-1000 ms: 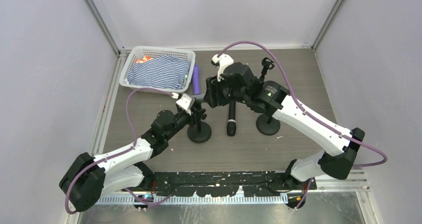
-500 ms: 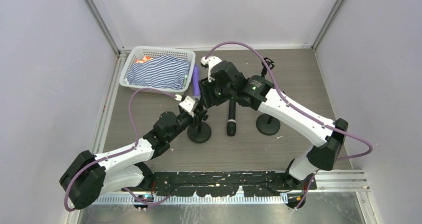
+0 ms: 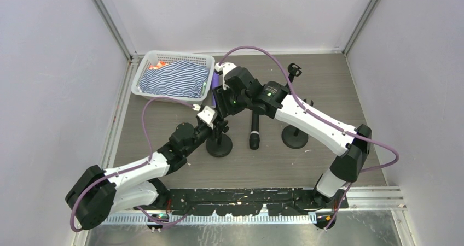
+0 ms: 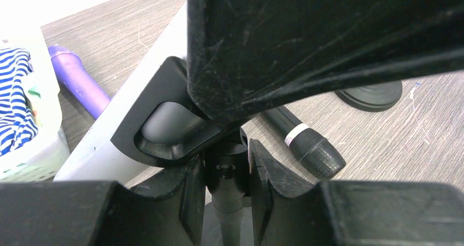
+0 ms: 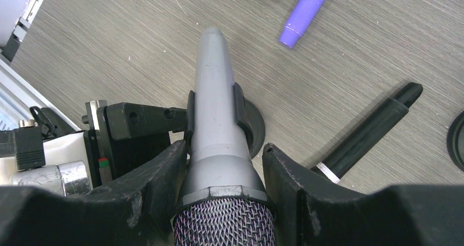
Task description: Attach the microphones to the stand
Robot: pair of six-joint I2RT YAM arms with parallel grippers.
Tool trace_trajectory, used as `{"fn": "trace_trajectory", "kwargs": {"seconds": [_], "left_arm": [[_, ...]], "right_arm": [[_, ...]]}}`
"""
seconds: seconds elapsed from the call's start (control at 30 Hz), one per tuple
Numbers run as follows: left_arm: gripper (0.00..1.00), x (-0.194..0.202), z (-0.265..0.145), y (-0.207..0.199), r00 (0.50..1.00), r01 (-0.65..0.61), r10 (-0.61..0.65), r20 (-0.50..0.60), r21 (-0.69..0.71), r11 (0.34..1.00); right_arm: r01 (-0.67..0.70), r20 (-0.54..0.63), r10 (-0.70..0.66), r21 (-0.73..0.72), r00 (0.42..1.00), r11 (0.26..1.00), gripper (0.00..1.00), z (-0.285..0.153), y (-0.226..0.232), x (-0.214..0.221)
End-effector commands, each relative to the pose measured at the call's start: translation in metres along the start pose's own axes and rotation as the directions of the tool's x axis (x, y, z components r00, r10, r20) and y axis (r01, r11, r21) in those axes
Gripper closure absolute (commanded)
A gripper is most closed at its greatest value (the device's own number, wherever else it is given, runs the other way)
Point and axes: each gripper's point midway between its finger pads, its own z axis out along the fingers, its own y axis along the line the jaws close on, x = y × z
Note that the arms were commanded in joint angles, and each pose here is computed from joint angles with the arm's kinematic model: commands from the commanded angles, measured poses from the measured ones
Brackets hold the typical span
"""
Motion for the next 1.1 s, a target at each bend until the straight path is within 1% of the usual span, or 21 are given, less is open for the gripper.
{"fn": "trace_trajectory", "kwargs": {"seconds": [0.0, 0.07, 0.13, 0.17, 0.27, 0.37, 0.47, 0.53, 0.57, 0.6, 0.7, 0.77, 0.8, 0.87, 1.07], "left_arm": [[1.00, -0.019, -0.003, -0.052, 0.997, -0.050, 0.034, 0.076, 0.225, 0.973], [1.00, -0.016, -0.004, -0.047, 0.997, -0.044, 0.031, 0.069, 0.200, 0.979], [1.00, -0.013, -0.006, -0.043, 0.998, -0.033, 0.022, 0.064, 0.175, 0.984], [1.00, -0.011, -0.007, -0.041, 0.998, -0.029, 0.019, 0.063, 0.164, 0.986], [1.00, -0.007, -0.009, -0.037, 0.998, -0.019, 0.011, 0.057, 0.144, 0.989], [1.00, -0.004, -0.011, -0.036, 0.999, -0.011, 0.004, 0.050, 0.137, 0.991], [1.00, -0.005, -0.013, -0.034, 0.999, -0.006, -0.001, 0.051, 0.128, 0.992], [1.00, -0.005, -0.014, -0.033, 0.999, -0.002, -0.004, 0.053, 0.120, 0.993], [1.00, -0.007, -0.015, -0.033, 0.998, 0.000, -0.007, 0.058, 0.119, 0.993], [1.00, -0.010, -0.016, -0.033, 0.998, 0.006, -0.014, 0.065, 0.120, 0.993], [1.00, -0.034, -0.017, -0.031, 0.992, 0.031, -0.044, 0.121, 0.104, 0.994], [1.00, -0.056, -0.016, -0.032, 0.986, 0.031, -0.048, 0.158, 0.108, 0.994], [1.00, -0.062, -0.015, -0.032, 0.986, 0.025, -0.043, 0.164, 0.109, 0.994], [1.00, -0.086, -0.011, -0.033, 0.979, 0.007, -0.030, 0.202, 0.110, 0.994], [1.00, -0.139, 0.018, -0.031, 0.960, -0.046, 0.020, 0.280, 0.086, 0.995]], "right_arm": [[0.046, -0.251, -0.017, 0.110, 0.968, 0.993, 0.82, 0.050, -0.026, 0.080], [0.032, -0.179, -0.012, 0.108, 0.984, 0.994, 0.58, 0.037, -0.024, 0.062], [0.014, -0.088, -0.006, 0.089, 0.996, 0.996, 0.41, 0.021, -0.020, 0.041], [0.006, -0.040, -0.003, 0.072, 0.999, 0.997, 0.36, 0.011, -0.017, 0.030], [-0.009, 0.081, 0.007, 0.027, 0.997, 1.000, 0.27, -0.019, -0.011, 0.001], [-0.019, 0.194, 0.021, -0.013, 0.981, 1.000, 0.23, -0.052, -0.006, -0.022], [-0.021, 0.326, 0.040, -0.061, 0.945, 0.998, 0.22, -0.089, -0.003, -0.042], [-0.020, 0.415, 0.059, -0.097, 0.908, 0.995, 0.21, -0.112, -0.003, -0.051], [-0.015, 0.472, 0.072, -0.124, 0.878, 0.992, 0.21, -0.127, 0.000, -0.060], [-0.009, 0.503, 0.080, -0.141, 0.861, 0.990, 0.21, -0.132, -0.001, -0.056], [-0.004, 0.608, 0.100, -0.156, 0.788, 0.988, 0.22, -0.152, -0.009, -0.055], [-0.035, 0.655, 0.112, -0.129, 0.748, 0.991, 0.22, -0.158, -0.023, -0.049], [-0.052, 0.671, 0.114, -0.113, 0.732, 0.992, 0.22, -0.160, -0.029, -0.046], [-0.090, 0.694, 0.115, -0.073, 0.711, 0.993, 0.22, -0.163, -0.044, -0.038], [-0.153, 0.698, 0.106, 0.006, 0.708, 0.988, 0.22, -0.164, -0.070, -0.014]]}}
